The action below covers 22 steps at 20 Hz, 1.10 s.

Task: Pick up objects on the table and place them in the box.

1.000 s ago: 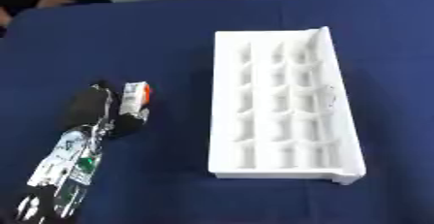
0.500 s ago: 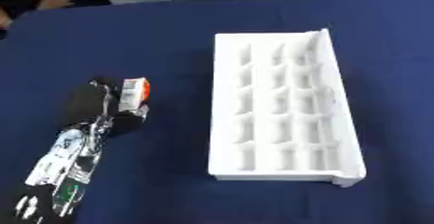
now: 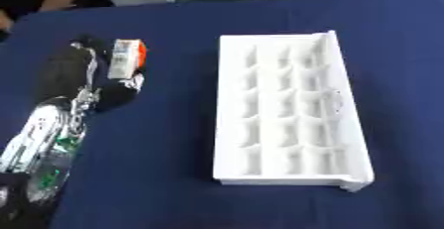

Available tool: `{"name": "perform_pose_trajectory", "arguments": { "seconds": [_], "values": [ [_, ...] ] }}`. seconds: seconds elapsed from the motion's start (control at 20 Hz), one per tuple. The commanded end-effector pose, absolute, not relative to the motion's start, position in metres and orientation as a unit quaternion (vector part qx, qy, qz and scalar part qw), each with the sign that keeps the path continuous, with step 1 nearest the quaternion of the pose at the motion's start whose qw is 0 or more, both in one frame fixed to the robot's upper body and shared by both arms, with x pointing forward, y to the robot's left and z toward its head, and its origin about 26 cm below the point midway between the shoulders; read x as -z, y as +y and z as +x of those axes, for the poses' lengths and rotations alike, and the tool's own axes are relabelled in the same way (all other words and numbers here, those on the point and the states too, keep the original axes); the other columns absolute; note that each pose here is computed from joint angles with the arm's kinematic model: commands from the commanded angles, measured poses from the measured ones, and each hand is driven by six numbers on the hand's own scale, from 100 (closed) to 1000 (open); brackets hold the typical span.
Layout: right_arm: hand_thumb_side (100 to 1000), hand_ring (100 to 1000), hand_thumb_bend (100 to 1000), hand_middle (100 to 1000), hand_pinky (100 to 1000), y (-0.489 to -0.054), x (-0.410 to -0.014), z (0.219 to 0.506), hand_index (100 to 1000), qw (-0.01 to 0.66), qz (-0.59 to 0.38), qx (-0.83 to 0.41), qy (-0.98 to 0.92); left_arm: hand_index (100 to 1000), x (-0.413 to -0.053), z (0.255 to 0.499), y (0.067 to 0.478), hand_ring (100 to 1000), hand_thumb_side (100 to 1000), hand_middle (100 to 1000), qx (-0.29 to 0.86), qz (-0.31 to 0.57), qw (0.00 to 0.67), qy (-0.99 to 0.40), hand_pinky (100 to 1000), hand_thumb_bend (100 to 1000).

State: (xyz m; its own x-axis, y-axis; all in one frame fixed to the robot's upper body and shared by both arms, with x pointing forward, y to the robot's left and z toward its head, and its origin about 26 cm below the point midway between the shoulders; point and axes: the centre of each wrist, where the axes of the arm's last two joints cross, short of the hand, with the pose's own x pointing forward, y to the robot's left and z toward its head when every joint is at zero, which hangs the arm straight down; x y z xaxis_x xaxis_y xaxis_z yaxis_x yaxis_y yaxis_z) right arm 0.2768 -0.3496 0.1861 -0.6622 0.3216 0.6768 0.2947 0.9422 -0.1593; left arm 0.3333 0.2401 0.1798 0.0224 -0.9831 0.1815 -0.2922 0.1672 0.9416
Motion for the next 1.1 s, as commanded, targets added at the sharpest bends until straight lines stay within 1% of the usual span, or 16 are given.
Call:
{"name": "perform_pose_trajectory", "arguments": {
  "seconds": [0.05, 0.4, 0.55, 0.9, 1.1],
  "values": [
    [971, 666, 100, 706, 609, -0.349, -0.192, 0.274, 811, 0.365, -0.170, -0.023, -0.915, 460, -0.197, 0.330, 0.235, 793, 613, 798, 0.368, 0.533, 0.450, -0.615, 830, 100],
    [971, 666, 100, 706, 609, -0.348, -0.192, 0.274, 811, 0.366, -0.166, -0.025, -0.915, 462, -0.210, 0.338, 0.202, 793, 618, 799, 0.407, 0.494, 0.413, -0.648, 830, 100],
    [971, 666, 100, 706, 609, -0.348, -0.192, 0.275, 811, 0.366, -0.164, -0.026, -0.916, 461, -0.212, 0.343, 0.183, 793, 622, 801, 0.443, 0.471, 0.390, -0.656, 831, 100],
    [971, 666, 100, 706, 609, -0.346, -0.193, 0.275, 811, 0.367, -0.160, -0.028, -0.916, 462, -0.206, 0.355, 0.146, 792, 629, 802, 0.510, 0.422, 0.361, -0.658, 830, 100],
    [971, 666, 100, 706, 609, -0.346, -0.193, 0.276, 811, 0.367, -0.158, -0.028, -0.916, 462, -0.203, 0.355, 0.132, 792, 632, 801, 0.533, 0.398, 0.345, -0.663, 830, 100]
  ]
}}
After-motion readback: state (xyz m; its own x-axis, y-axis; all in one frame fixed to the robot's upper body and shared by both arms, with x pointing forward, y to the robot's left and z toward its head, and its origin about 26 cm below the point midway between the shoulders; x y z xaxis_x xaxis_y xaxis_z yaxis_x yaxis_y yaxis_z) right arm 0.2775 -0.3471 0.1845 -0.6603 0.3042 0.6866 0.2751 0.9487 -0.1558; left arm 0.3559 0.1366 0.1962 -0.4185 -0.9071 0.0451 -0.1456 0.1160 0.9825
